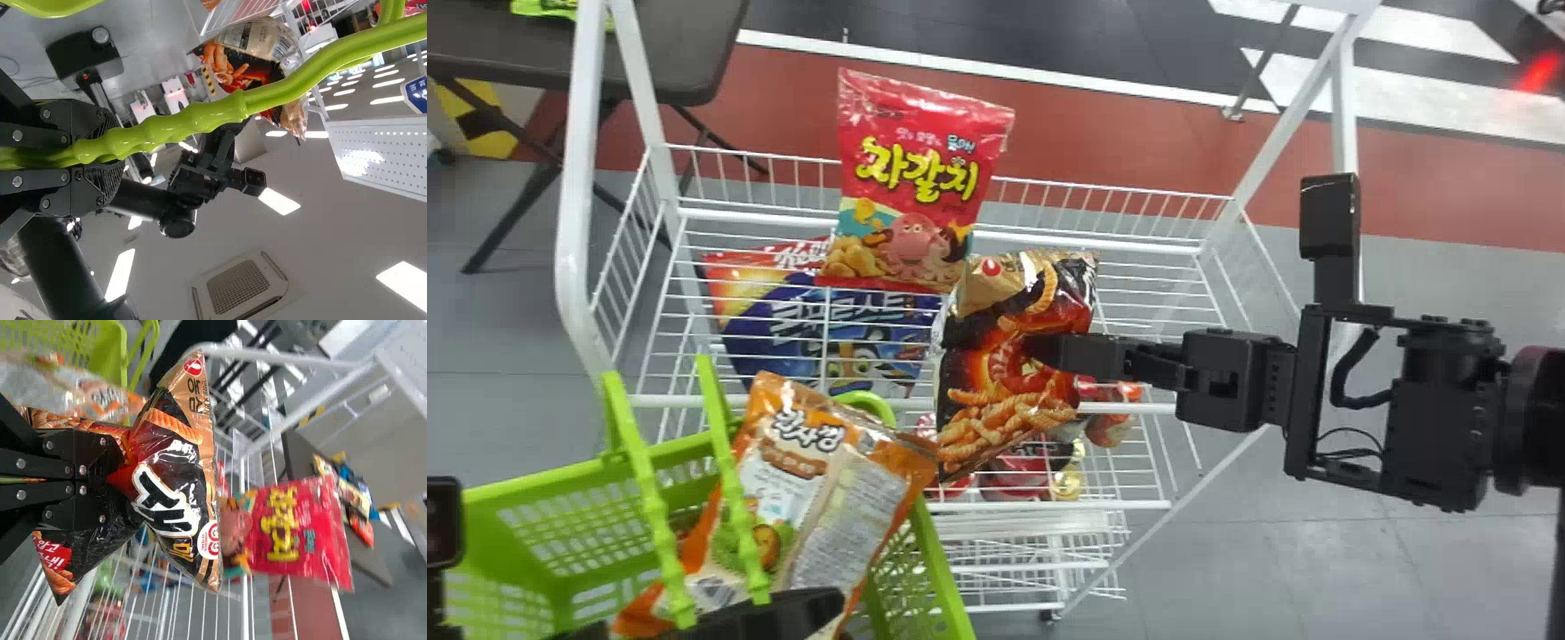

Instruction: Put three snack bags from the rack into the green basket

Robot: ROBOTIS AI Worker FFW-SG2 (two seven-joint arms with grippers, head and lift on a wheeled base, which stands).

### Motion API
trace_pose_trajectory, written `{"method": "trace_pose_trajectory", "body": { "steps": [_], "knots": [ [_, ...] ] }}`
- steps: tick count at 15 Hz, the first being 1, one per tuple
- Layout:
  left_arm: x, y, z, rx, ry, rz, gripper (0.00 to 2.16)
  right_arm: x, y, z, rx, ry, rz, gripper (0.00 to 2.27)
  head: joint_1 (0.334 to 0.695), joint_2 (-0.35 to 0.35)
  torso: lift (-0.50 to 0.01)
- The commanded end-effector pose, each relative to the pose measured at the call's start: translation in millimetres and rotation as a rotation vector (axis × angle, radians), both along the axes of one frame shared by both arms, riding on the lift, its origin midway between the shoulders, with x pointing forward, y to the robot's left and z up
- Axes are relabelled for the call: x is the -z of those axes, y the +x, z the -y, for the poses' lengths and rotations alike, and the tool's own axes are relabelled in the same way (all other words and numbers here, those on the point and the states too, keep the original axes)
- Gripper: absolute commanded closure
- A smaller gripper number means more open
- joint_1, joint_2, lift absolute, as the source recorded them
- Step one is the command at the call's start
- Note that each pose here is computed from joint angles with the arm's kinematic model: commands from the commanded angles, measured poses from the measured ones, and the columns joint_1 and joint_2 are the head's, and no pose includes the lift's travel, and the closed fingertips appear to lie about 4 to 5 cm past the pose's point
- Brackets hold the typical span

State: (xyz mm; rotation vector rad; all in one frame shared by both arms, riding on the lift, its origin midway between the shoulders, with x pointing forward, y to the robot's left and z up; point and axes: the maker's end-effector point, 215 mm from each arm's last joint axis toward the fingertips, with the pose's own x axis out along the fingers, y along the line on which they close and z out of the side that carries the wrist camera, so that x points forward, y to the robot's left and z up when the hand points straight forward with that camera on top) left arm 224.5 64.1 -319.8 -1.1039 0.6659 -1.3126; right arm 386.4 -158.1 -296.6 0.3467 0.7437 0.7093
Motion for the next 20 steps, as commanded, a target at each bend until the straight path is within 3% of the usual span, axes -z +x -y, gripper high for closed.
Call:
{"method": "trace_pose_trajectory", "body": {
  "steps": [1, 6, 16, 17, 18, 19, 20],
  "knots": [
    [-0.6, -1.1, 7.0, 0.012, -0.003, 0.002, 2.15, 4.5, -14.8, -33.9, -0.077, 0.038, -0.027, 2.25, 0.695, -0.185, 0.0],
    [-4.8, 7.3, 26.9, 0.046, 0.005, 0.038, 2.15, 30.0, -37.2, -83.2, -0.188, 0.085, -0.118, 2.25, 0.695, -0.097, 0.0],
    [-11.9, 13.8, 31.5, 0.056, -0.018, 0.058, 2.15, 67.8, -72.8, -139.8, -0.298, 0.177, -0.285, 2.24, 0.695, -0.015, 0.0],
    [-11.7, 14.3, 31.5, 0.054, -0.017, 0.06, 2.15, 71.9, -73.6, -140.7, -0.299, 0.163, -0.288, 2.02, 0.695, 0.001, 0.0],
    [-11.6, 14.7, 30.1, 0.051, -0.017, 0.057, 2.15, 74.3, -76.0, -140.4, -0.298, 0.16, -0.293, 1.22, 0.695, 0.026, 0.0],
    [-11.1, 15.7, 28.0, 0.046, -0.014, 0.057, 2.15, 73.8, -75.9, -137.3, -0.294, 0.154, -0.288, 0.02, 0.695, 0.032, 0.0],
    [-9.9, 17.0, 25.9, 0.039, -0.01, 0.055, 2.15, 67.6, -75.7, -134.5, -0.293, 0.162, -0.274, 0.0, 0.695, 0.034, 0.0]
  ]
}}
